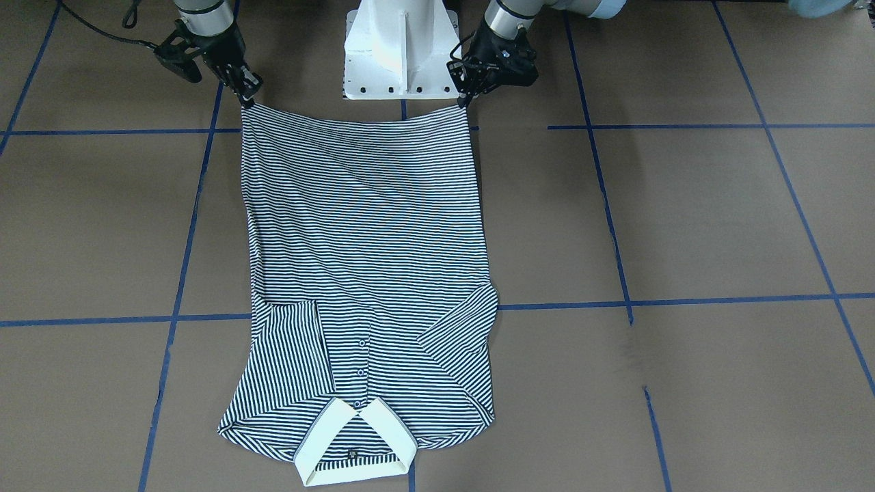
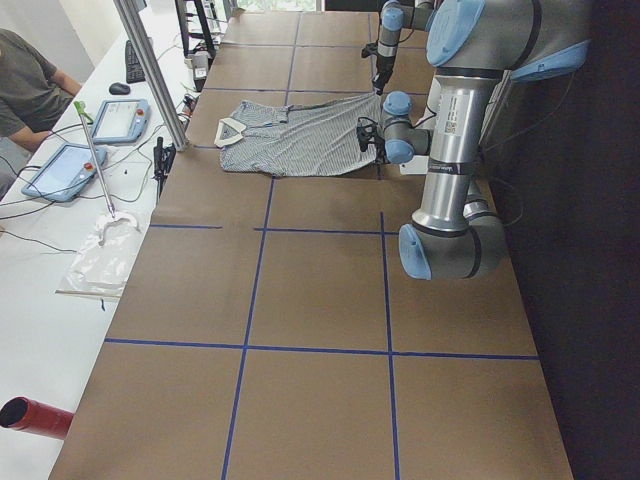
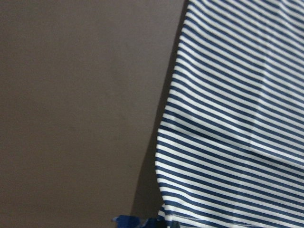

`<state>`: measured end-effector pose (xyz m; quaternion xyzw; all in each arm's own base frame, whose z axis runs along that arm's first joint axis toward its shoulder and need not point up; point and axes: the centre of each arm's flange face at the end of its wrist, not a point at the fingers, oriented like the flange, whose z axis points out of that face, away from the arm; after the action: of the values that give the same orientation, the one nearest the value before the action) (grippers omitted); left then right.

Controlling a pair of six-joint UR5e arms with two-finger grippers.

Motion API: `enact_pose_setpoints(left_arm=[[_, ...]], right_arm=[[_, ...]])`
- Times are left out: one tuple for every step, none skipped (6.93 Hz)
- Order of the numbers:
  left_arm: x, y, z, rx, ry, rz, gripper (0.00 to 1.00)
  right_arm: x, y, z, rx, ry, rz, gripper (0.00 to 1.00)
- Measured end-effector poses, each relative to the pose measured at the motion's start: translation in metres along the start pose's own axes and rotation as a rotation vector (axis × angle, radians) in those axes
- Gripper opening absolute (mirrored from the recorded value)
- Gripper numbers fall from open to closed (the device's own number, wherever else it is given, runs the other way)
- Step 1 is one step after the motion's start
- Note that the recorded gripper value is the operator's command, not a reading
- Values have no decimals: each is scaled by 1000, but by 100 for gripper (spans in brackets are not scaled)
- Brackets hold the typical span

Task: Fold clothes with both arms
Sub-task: 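Lift the hem with both grippers and fold it up toward the collar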

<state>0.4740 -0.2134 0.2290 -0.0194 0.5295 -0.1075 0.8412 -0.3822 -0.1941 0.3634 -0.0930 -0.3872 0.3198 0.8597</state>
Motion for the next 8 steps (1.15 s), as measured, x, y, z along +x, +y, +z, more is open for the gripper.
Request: enact_pose_setpoints(left_arm=[[13,-10,-23,24,-3,0,0],[30,-38,-31,78,0,5,0],[50,-82,-30,150,-4,15,0],[63,-137,-25,232,-22,29,0],[65,-193,-18,304,-41,40,0],[64,-243,-7,359,-54,40,0],[67,-283,1,399,-65,40,0],[71,-311,6,426,-74,41,0]], right_arm=[[-16,-19,-22,18,-57,34,0],[-41,-41,-33,52,-118,47,0],[-78,-69,-31,101,-166,36,0],[-123,-103,-20,150,-180,29,0],[-174,-142,-6,196,-169,22,0],[-220,-186,7,240,-136,5,0],[-256,-233,21,275,-90,-10,0],[-288,-273,35,299,-53,-18,0]])
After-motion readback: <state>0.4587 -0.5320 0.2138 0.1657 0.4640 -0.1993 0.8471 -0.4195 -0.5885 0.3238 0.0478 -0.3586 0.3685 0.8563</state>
